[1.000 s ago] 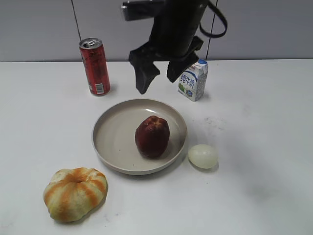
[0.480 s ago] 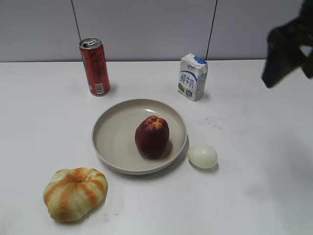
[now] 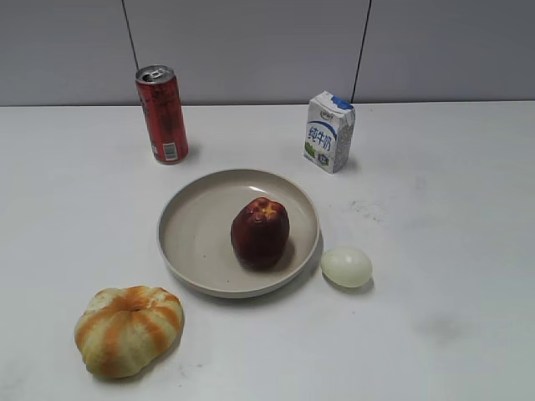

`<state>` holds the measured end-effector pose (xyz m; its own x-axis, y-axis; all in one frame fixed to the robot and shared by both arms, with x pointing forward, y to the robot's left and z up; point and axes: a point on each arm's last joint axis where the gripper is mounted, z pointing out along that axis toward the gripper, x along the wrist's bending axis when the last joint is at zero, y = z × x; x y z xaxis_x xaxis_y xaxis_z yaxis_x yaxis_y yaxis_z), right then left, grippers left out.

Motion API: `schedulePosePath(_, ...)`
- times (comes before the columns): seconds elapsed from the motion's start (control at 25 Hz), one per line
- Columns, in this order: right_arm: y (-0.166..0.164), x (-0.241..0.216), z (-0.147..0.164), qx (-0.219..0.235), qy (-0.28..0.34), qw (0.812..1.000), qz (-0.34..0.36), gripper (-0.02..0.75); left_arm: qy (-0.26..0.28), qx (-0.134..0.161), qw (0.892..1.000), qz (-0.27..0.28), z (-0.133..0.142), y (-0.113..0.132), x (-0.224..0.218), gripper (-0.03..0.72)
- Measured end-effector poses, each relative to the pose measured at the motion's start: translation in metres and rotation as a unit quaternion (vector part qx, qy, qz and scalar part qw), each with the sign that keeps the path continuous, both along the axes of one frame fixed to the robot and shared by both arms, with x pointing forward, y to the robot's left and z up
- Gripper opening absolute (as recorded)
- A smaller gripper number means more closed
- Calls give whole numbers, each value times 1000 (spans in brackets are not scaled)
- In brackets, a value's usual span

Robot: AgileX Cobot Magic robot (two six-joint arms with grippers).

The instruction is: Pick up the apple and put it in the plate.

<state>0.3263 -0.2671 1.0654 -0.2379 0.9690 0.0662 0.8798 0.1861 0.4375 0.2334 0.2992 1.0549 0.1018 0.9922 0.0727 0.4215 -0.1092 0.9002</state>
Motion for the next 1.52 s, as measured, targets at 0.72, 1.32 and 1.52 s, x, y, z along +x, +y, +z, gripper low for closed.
schedulePosePath(0.72,-21,-63,-17,70,-207,976,-3,573,0,0,1000,0,0,0,0,585)
schedulePosePath(1.32,-29,-87,-15,64,-296,947,-110,573,0,0,1000,0,0,0,0,585)
schedulePosePath(1.52,-30,-92,-15,66,-311,941,-116,573,0,0,1000,0,0,0,0,585)
